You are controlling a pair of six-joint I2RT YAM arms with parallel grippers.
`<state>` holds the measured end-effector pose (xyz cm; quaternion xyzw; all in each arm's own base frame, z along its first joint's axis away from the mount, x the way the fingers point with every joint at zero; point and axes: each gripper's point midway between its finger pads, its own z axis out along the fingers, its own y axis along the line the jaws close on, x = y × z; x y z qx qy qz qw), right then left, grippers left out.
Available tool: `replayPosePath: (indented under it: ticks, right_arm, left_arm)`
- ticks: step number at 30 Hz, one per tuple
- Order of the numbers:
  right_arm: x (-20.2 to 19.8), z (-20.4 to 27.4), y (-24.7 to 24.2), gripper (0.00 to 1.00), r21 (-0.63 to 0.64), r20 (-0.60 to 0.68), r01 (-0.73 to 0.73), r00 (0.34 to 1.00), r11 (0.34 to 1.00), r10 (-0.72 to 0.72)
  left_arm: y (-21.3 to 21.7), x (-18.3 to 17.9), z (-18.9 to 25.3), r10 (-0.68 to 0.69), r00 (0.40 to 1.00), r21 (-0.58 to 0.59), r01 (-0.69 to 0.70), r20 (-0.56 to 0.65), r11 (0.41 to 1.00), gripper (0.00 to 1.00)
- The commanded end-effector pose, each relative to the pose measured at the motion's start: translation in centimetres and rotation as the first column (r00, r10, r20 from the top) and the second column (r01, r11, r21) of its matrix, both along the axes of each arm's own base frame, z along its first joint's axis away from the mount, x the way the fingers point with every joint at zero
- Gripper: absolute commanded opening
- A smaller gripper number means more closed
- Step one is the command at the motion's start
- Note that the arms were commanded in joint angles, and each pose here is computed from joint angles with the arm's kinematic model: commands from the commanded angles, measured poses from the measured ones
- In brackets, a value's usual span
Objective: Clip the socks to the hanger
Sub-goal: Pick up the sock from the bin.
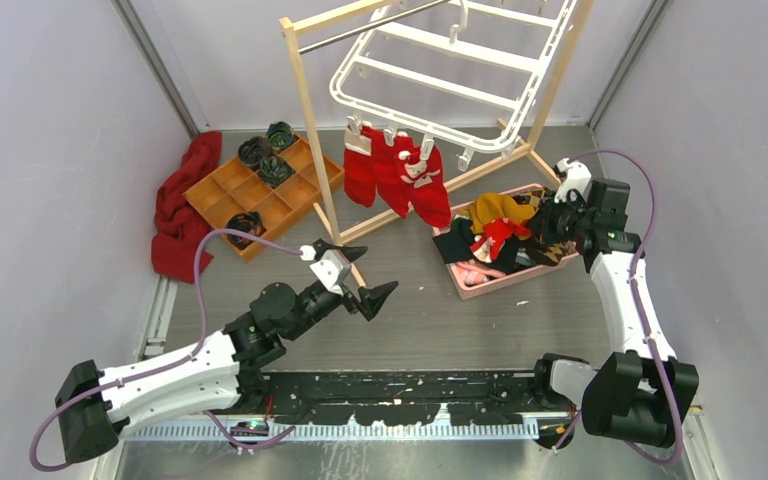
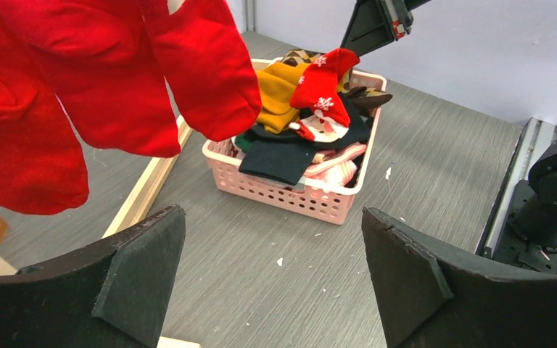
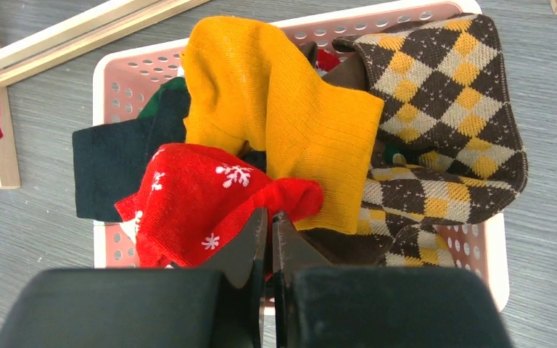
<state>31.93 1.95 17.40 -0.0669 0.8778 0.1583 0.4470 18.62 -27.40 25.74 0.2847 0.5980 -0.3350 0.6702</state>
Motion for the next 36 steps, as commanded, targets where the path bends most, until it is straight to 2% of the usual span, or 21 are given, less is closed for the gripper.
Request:
replayPosePath:
  ticks: [1, 5, 10, 19, 24, 27, 31, 36]
  right_arm:
    - [1.3, 2.4, -0.3, 0.05, -0.057, 0.090, -0.041, 0.995, 0.998, 0.046]
    - [2.5, 3.6, -0.4, 0.06, -0.055, 0.114, -0.047, 0.992, 0.997, 0.053]
    - [3.6, 4.6, -1.1, 0.12, -0.090, 0.145, -0.036, 0.988, 0.995, 0.049]
    - [2.0, 2.2, -4.3, 0.17, -0.155, 0.071, 0.020, 0.997, 0.988, -0.009]
    - [1.0, 1.9, -5.7, 0.31, -0.162, 0.042, 0.039, 0.999, 0.986, -0.032]
    - [1.0, 3.7, -5.7, 0.40, -0.154, 0.087, 0.025, 0.996, 0.988, -0.012]
    - [0.6, 5.7, -4.4, 0.53, -0.146, 0.135, -0.051, 0.988, 0.988, 0.071]
    - [-0.8, 7.6, -1.4, 0.71, -0.115, 0.198, -0.215, 0.952, 0.970, 0.234]
  left_arm:
    - [1.2, 0.3, 0.3, 0.049, 0.999, -0.004, -0.049, 0.001, 0.999, 0.91]
    - [1.7, 0.2, 0.2, 0.062, 0.998, -0.011, -0.062, -0.007, 0.998, 0.91]
    - [1.8, 0.4, -0.5, 0.075, 0.996, -0.003, -0.075, -0.051, 0.997, 0.91]
    - [2.2, 0.7, -1.6, 0.114, 0.985, 0.013, -0.114, -0.131, 0.993, 0.91]
    - [3.0, 1.4, -2.6, 0.163, 0.966, 0.024, -0.162, -0.202, 0.987, 0.92]
    - [3.3, 2.1, -3.7, 0.182, 0.944, 0.047, -0.176, -0.274, 0.983, 0.93]
    - [3.4, 3.1, -5.2, 0.195, 0.907, 0.062, -0.185, -0.375, 0.981, 0.92]
    - [3.2, 3.6, -6.2, 0.200, 0.884, 0.065, -0.191, -0.422, 0.980, 0.92]
